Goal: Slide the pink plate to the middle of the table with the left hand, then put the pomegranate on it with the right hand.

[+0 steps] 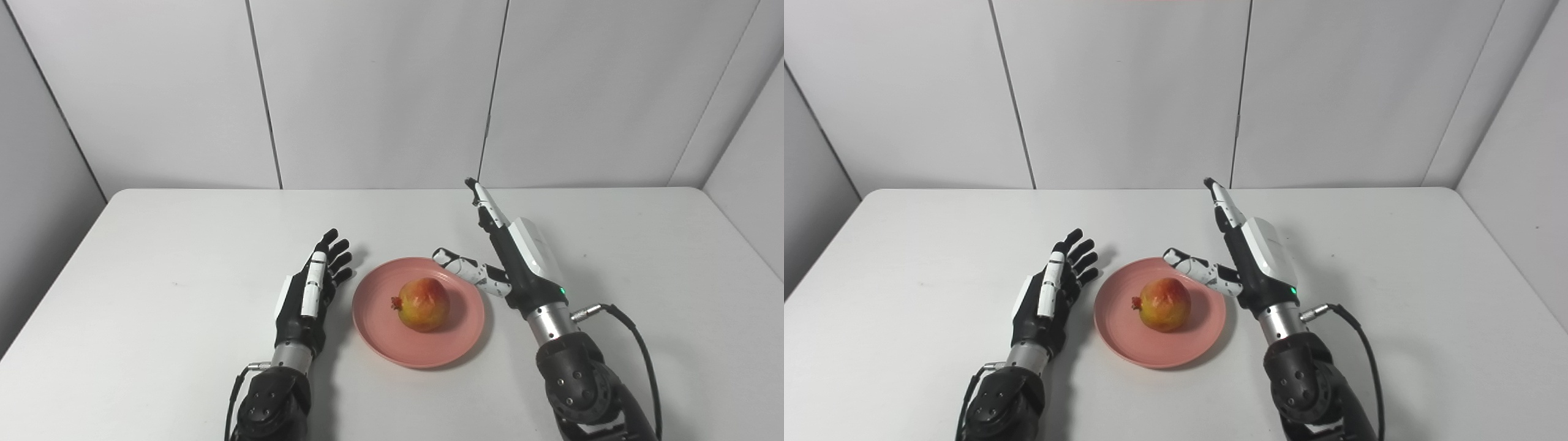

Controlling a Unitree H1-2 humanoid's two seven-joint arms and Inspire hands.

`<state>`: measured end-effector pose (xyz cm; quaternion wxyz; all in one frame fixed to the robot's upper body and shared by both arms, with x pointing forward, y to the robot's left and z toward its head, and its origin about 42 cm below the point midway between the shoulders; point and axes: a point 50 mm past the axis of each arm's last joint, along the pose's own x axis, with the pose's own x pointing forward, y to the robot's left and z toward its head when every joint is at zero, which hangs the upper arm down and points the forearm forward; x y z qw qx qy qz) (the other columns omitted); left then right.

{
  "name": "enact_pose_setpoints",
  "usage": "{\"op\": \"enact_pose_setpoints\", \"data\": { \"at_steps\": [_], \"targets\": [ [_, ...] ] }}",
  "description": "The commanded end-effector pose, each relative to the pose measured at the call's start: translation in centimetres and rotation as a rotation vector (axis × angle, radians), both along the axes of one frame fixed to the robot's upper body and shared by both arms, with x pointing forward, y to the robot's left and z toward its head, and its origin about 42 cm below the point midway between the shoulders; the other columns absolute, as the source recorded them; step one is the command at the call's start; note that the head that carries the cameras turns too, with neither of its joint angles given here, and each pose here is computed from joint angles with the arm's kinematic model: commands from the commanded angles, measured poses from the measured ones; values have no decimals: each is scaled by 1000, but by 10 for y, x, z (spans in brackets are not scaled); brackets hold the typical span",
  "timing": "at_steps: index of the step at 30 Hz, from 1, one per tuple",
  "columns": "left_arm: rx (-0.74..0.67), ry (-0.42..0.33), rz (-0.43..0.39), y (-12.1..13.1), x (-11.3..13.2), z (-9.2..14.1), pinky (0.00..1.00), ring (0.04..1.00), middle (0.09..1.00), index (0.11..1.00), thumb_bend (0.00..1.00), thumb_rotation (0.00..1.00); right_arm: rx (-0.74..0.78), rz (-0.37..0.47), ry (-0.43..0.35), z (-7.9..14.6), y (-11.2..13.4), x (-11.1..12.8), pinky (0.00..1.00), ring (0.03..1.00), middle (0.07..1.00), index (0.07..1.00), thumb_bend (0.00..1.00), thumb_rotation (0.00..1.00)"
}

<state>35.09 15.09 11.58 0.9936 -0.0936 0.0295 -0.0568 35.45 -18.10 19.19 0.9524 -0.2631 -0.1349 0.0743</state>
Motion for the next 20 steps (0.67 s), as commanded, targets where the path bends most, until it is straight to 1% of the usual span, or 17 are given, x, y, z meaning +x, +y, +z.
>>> {"op": "enact_pose_setpoints", "data": {
  "at_steps": [1, 2, 4, 5, 6, 7, 8, 9, 11, 12, 14, 20],
  "targets": [
    [48, 0, -14, 3, 0, -2, 922, 936, 940, 936, 379, 1000, 200, 27, 38, 10, -7, 3, 971, 994, 999, 993, 761, 1000],
    [64, -8, -18, 3, 0, -3, 943, 955, 961, 954, 381, 1000, 257, 22, 85, 5, -11, 2, 989, 998, 1000, 993, 720, 1000],
    [83, -19, -21, 4, -1, -3, 952, 963, 971, 964, 382, 1000, 323, 25, 131, -1, -14, 0, 996, 1000, 1000, 998, 659, 1000],
    [91, -24, -21, 4, -2, -2, 962, 973, 982, 975, 379, 1000, 366, 23, 149, -5, -16, 0, 1000, 1000, 1000, 1000, 542, 1000],
    [97, -27, -21, 5, -3, -2, 966, 977, 988, 980, 378, 1000, 394, 22, 159, -9, -17, -1, 1000, 1000, 1000, 1000, 477, 1000],
    [104, -35, -21, 6, -4, -2, 967, 978, 988, 980, 378, 1000, 450, 17, 183, -17, -19, -3, 1000, 1000, 1000, 1000, 470, 1000],
    [108, -40, -21, 6, -5, -2, 976, 985, 994, 987, 375, 1000, 489, 13, 198, -23, -20, -5, 1000, 1000, 1000, 1000, 417, 1000],
    [112, -44, -21, 7, -6, -1, 982, 989, 998, 992, 373, 1000, 511, 12, 209, -28, -20, -7, 1000, 1000, 1000, 1000, 384, 1000],
    [116, -50, -16, 9, -8, -1, 986, 991, 1000, 991, 367, 1000, 544, 6, 215, -36, -21, -10, 1000, 1000, 1000, 1000, 362, 1000],
    [114, -50, -16, 10, -10, -1, 995, 994, 1000, 992, 368, 1000, 555, -1, 215, -39, -21, -11, 1000, 1000, 1000, 1000, 335, 1000],
    [113, -52, -20, 12, -15, -2, 998, 996, 1000, 994, 370, 1000, 557, -4, 205, -43, -22, -13, 1000, 1000, 1000, 1000, 320, 1000],
    [94, -31, -14, 14, -31, -1, 1000, 992, 996, 991, 366, 1000, 570, 14, 194, -50, -26, -18, 1000, 1000, 1000, 999, 301, 1000]
  ]
}}
